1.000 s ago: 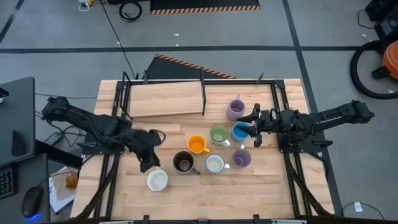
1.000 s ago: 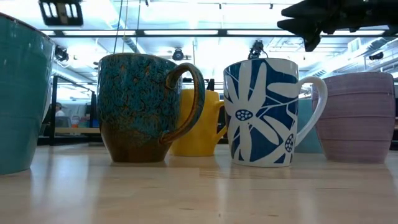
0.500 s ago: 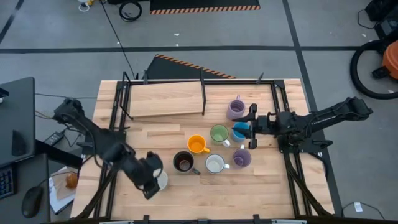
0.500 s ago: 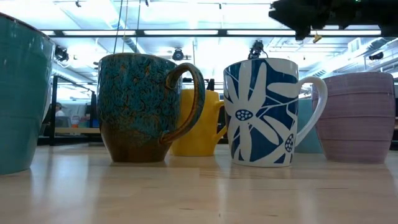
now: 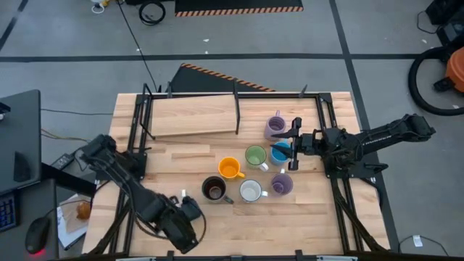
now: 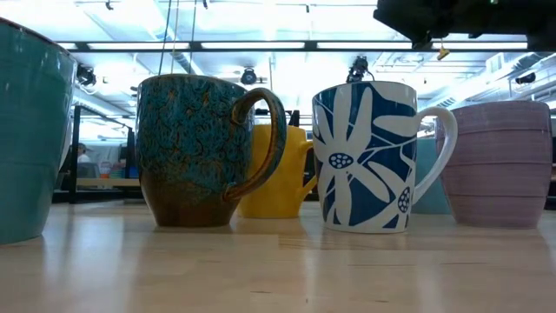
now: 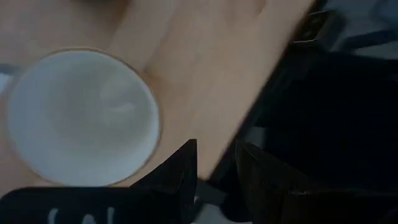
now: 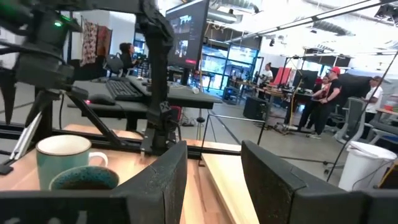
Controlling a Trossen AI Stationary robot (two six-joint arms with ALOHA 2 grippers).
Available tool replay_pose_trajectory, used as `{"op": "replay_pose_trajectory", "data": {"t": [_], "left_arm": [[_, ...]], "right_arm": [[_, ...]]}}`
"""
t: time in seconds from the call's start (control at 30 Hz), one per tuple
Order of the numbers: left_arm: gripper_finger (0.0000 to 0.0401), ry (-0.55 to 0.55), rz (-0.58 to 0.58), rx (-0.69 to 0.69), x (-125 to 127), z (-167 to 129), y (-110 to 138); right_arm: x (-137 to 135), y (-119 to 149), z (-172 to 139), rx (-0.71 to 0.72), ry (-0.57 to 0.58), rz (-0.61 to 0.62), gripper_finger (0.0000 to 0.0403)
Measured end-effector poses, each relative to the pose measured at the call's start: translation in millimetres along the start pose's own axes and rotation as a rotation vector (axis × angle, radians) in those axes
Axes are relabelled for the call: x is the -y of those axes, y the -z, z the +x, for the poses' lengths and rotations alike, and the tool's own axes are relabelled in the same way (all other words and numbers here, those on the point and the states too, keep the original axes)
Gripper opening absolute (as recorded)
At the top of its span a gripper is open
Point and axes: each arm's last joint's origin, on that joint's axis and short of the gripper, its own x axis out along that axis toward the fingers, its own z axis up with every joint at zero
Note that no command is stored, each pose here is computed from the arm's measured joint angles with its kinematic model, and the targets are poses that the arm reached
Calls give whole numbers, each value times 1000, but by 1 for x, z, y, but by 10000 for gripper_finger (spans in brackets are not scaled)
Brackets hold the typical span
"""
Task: Place coffee mugs
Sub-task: Put the light green mug on the shelf
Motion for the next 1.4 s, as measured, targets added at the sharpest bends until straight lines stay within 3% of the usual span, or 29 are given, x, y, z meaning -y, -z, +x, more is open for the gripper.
{"op": "replay_pose_trajectory", "data": {"t": [0.17, 0.37, 0.67, 1.4], "left_arm": [[116, -160, 185, -47, 12, 14, 4], [116, -193, 301, -67, 17, 22, 11], [116, -268, 336, 30, 14, 24, 13], [116, -351, 347, -21, 9, 60, 26]], "right_arm": [[0, 0, 0, 0, 0, 9, 158], [-1, 3, 2, -12, -3, 8, 158], [-3, 7, 7, -17, -5, 8, 158], [-4, 6, 7, -9, -11, 35, 158]]}}
